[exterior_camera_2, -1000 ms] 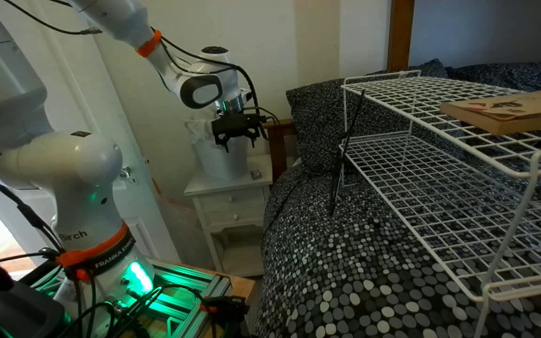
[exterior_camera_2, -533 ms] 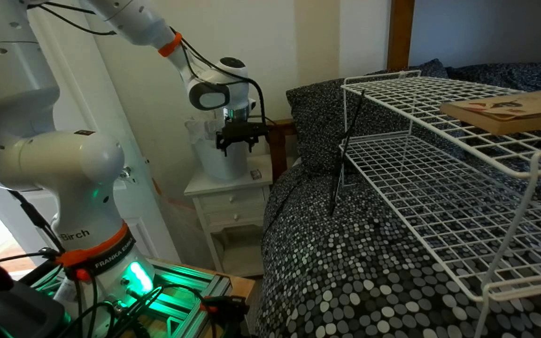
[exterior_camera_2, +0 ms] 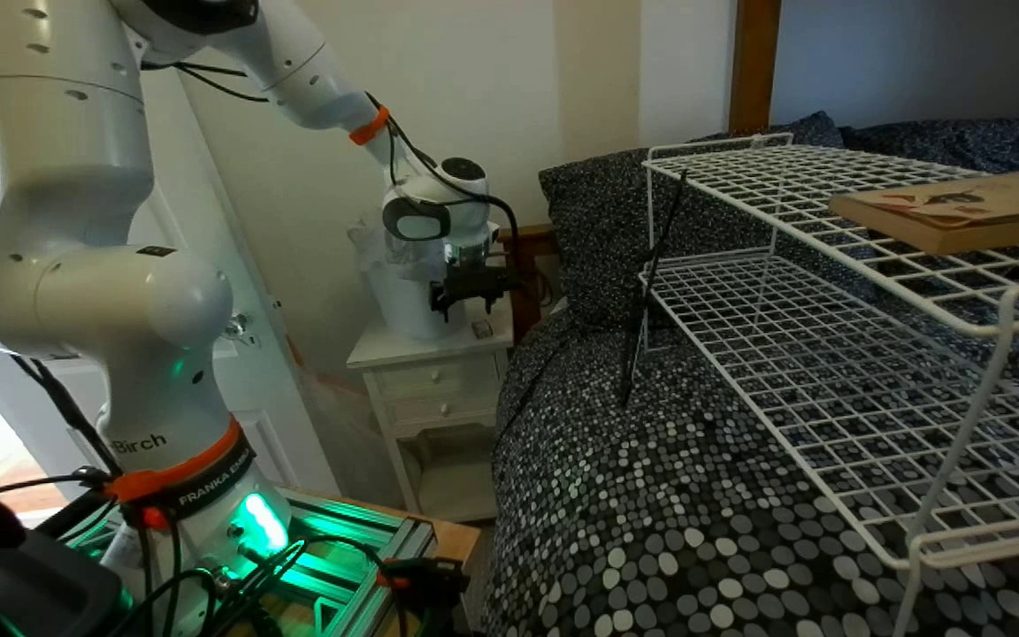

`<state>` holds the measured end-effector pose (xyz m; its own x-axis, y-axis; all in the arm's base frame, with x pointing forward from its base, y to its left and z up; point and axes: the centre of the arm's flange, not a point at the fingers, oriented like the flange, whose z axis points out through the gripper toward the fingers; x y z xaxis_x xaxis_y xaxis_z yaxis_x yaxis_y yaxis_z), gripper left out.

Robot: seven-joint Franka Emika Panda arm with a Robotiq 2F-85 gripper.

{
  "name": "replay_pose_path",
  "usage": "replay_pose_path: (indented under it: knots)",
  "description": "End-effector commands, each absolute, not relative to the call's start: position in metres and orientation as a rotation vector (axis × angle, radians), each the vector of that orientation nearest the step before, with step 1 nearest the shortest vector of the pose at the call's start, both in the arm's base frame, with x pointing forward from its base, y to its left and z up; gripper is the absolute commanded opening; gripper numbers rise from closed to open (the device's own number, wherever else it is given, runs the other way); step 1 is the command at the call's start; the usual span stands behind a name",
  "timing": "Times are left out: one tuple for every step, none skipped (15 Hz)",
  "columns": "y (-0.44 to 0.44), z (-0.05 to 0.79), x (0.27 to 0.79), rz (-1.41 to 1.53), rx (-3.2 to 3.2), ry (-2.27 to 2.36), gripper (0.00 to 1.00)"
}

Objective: Put the wrapper in the bin

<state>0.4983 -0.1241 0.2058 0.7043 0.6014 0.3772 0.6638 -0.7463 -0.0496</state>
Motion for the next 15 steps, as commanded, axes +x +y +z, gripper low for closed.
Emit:
replay_pose_path:
  knots:
    - [-0.124, 0.166, 0.531, -0.573, -2.755, -1.019, 1.00]
    - [-0.123, 0.160, 0.537, -0.587, -2.760, -1.026, 1.00]
    - [-0.122, 0.154, 0.543, -0.588, -2.767, -1.021, 1.00]
    - [-0.120, 0.149, 0.548, -0.601, -2.771, -1.023, 1.00]
    - [-0.118, 0.145, 0.553, -0.609, -2.769, -1.014, 1.00]
    - [-0.116, 0.140, 0.558, -0.625, -2.768, -1.011, 1.00]
    - [-0.113, 0.137, 0.563, -0.634, -2.764, -1.006, 1.00]
    - [-0.110, 0.134, 0.567, -0.644, -2.759, -1.007, 1.00]
    - [-0.108, 0.131, 0.571, -0.645, -2.754, -1.007, 1.00]
    - [-0.106, 0.127, 0.574, -0.650, -2.751, -1.012, 1.00]
    - [-0.105, 0.125, 0.577, -0.656, -2.751, -1.014, 1.00]
    - [-0.104, 0.121, 0.580, -0.660, -2.753, -1.017, 1.00]
    - [-0.104, 0.118, 0.582, -0.658, -2.753, -1.013, 1.00]
    - [-0.104, 0.115, 0.583, -0.656, -2.754, -1.012, 0.88]
    - [-0.104, 0.112, 0.583, -0.656, -2.753, -1.013, 0.75]
